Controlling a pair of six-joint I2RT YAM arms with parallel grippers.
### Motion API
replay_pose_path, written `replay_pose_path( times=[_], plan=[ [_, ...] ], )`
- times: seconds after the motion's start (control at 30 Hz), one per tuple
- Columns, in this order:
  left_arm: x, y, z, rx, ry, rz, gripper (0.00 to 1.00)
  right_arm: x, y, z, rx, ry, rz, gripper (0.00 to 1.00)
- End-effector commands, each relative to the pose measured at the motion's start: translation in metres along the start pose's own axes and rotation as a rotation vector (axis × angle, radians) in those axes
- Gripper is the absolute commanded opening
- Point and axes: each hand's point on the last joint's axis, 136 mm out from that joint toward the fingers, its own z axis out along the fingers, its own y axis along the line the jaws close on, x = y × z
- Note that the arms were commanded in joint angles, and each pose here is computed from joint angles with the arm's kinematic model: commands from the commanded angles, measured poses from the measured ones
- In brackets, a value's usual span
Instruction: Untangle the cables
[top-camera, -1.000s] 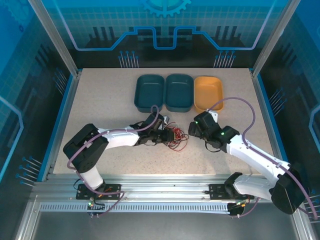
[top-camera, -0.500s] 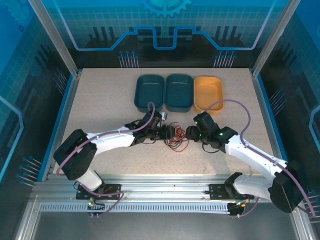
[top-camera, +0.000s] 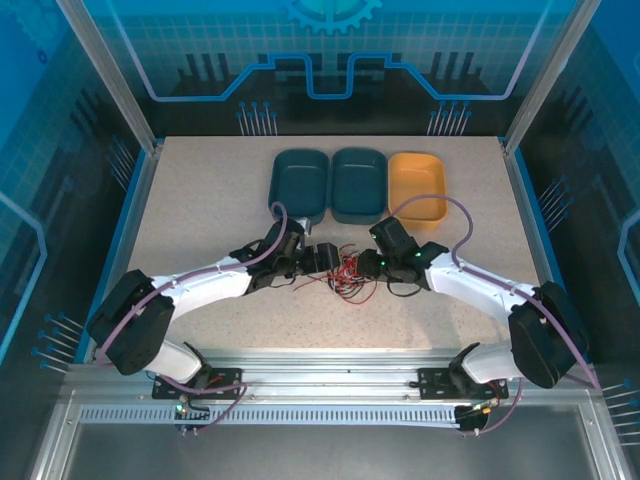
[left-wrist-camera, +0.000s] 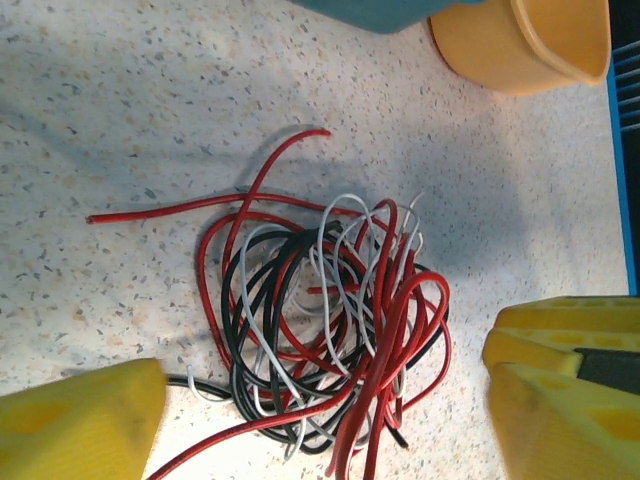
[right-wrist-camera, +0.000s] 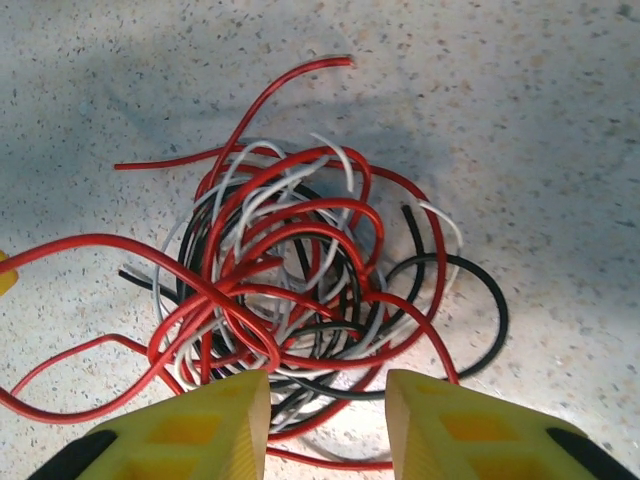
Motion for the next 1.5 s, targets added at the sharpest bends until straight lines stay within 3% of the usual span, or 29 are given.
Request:
replay_pose_path(
  times=[0.0, 0.03, 0.33, 0.7, 1.07, 1.47],
  plan=[
    [-0.002, 0.008, -0.009, -0.02, -0.021, -0.006, 0.95, -0.007, 0.022, 0.002, -0.051, 0.0, -0.044, 0.35],
    [-0.002, 0.009, -0.01, -0.023, -0.024, -0.006, 0.99, -0.011, 0.026, 0.002, -0.055, -0.002, -0.051, 0.35],
    [-0.012, 0.029, -0.027, -0.083, -0.09, -0.032, 0.99, -0.011, 0.032, 0.021, -0.037, 0.028, -0.065, 0.33],
    [-0.016, 0.047, -0.043, -0.134, -0.13, -0.054, 0.99, -0.012, 0.031, 0.027, -0.007, 0.047, -0.072, 0.19],
    [-0.025, 0.047, -0.049, -0.141, -0.172, -0.045, 0.99, -0.022, 0.04, -0.006, -0.014, -0.038, -0.135, 0.05],
    [-0.037, 0.033, -0.064, -0.083, -0.245, 0.016, 0.99, -0.044, 0.066, -0.06, 0.031, -0.184, -0.274, 0.0]
  ],
)
